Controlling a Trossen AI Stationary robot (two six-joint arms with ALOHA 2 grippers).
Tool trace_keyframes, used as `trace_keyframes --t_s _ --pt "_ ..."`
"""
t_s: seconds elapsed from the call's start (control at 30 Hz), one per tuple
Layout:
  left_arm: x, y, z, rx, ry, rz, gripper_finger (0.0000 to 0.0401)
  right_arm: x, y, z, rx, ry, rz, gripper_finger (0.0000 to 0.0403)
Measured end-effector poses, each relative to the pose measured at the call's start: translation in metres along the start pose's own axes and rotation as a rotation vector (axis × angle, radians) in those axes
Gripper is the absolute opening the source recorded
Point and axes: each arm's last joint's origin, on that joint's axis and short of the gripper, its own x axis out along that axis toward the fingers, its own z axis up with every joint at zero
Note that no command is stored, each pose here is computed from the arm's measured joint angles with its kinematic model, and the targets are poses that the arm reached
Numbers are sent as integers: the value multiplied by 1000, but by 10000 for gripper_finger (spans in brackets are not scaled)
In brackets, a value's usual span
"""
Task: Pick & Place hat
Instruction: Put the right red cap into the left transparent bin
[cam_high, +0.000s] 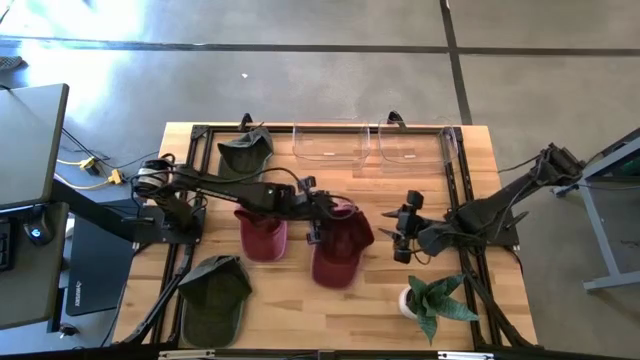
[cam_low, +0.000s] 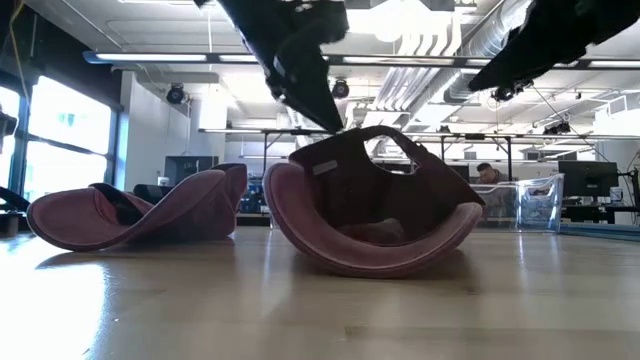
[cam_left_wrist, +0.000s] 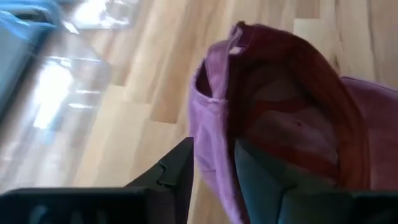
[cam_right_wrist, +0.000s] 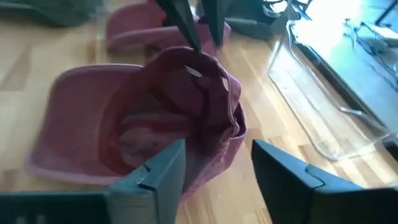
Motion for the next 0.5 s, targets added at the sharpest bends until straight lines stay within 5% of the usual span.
trace_keyframes --t_s 0.23,0.5 --pt "-14 -16 -4 92 -9 163 118 47 -4 -2 141 47 -90 240" --pt "25 -5 -9 39 37 157 109 94 -19 -22 238 256 -62 198"
